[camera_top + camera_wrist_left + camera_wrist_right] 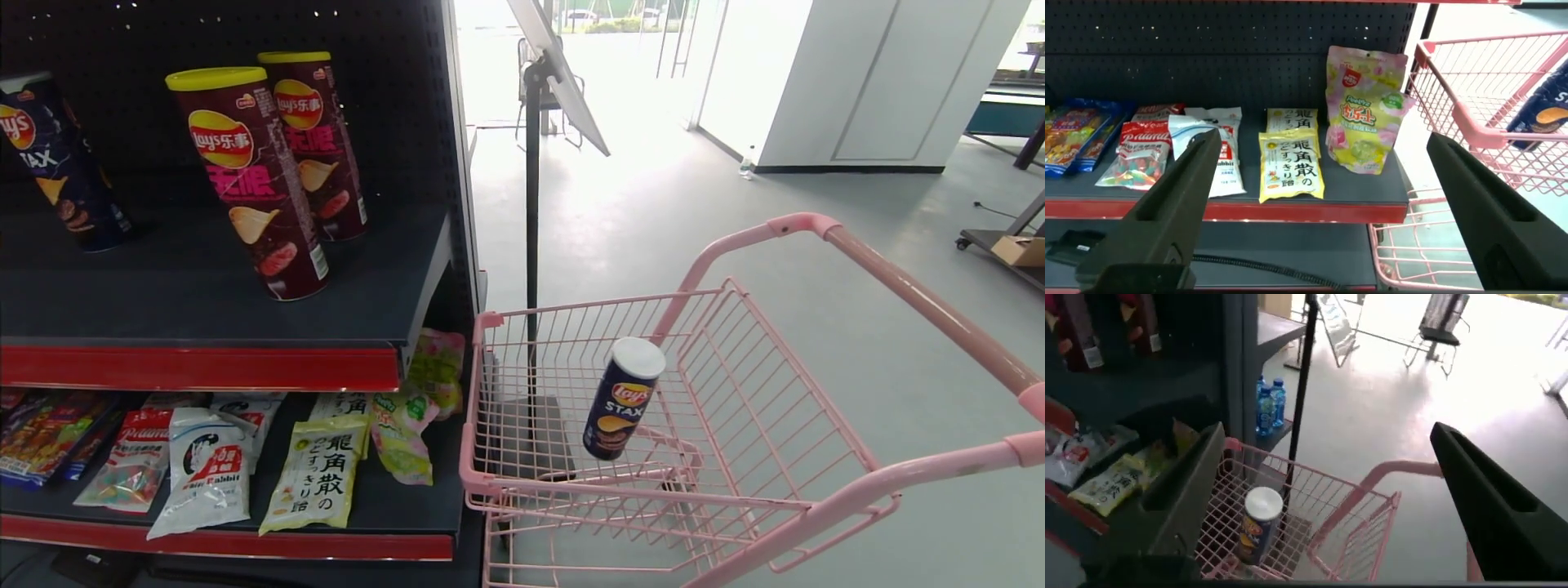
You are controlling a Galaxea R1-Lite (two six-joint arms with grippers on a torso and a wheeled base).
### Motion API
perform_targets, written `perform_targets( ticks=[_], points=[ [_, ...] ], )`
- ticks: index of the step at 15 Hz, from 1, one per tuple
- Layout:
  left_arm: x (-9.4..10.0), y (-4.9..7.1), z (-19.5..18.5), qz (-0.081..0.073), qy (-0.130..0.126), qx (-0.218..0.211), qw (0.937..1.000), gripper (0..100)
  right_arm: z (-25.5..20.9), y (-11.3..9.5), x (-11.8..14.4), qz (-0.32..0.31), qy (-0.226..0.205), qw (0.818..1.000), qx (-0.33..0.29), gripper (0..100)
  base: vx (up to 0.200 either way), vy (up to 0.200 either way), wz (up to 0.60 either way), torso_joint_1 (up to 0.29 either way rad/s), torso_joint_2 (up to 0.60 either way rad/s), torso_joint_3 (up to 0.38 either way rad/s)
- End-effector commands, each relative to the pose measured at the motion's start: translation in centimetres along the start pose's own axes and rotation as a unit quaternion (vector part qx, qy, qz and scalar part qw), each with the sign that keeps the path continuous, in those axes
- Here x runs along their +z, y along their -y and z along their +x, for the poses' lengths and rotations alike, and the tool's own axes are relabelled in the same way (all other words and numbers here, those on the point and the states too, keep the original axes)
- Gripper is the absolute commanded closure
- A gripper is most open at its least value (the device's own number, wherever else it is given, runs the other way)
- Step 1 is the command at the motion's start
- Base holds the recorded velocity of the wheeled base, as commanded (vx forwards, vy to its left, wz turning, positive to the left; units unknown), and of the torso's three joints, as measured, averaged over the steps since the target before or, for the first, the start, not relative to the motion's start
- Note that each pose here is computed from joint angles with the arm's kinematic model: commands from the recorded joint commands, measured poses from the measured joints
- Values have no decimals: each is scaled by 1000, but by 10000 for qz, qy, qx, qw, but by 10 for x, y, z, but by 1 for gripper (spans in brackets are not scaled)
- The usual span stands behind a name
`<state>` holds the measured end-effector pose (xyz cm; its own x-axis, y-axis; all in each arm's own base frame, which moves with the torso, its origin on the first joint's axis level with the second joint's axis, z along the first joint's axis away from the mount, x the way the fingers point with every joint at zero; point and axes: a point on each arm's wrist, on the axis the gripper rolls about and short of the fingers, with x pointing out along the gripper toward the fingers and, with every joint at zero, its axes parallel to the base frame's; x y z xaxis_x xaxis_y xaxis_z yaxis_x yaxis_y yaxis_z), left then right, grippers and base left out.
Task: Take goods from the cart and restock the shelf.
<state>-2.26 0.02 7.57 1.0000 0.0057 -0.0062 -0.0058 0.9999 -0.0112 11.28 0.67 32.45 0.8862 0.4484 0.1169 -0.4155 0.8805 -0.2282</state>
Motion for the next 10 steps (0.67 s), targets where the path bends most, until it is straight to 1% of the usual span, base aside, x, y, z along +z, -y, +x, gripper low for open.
perform_targets(
  ticks=[1,2,3,4,5,6,7,8,10],
  points=[
    [0,0,0,3,0,2,10000,0,125,90,-91,-861,-277,9800,1775,0,0,0,0,0,0,0],
    [0,0,0,-5,0,2,10000,0,125,90,-115,-784,-509,9779,1869,0,0,0,0,0,0,0],
    [0,0,0,3,0,2,10000,0,124,93,-131,-744,-653,9769,1893,0,0,0,0,0,0,0],
    [0,0,0,-5,0,2,10000,0,122,100,-158,-724,-856,9744,1947,0,0,0,0,0,0,0],
    [0,0,0,-5,0,2,10000,0,120,102,-174,-690,-973,9727,1992,0,0,0,0,0,0,0],
    [0,0,0,3,0,2,10000,0,118,97,-198,-656,-1122,9673,2177,0,0,0,0,0,0,0],
    [0,0,0,3,0,2,10000,0,123,93,-209,-679,-1106,9625,2381,0,0,0,0,0,0,0],
    [0,0,0,3,0,2,10000,0,130,87,-215,-630,-1055,9579,2596,0,0,0,0,0,0,0],
    [0,0,0,3,0,2,10000,0,145,78,-228,-512,-1086,9510,2849,0,0,0,0,0,0,0]
  ],
)
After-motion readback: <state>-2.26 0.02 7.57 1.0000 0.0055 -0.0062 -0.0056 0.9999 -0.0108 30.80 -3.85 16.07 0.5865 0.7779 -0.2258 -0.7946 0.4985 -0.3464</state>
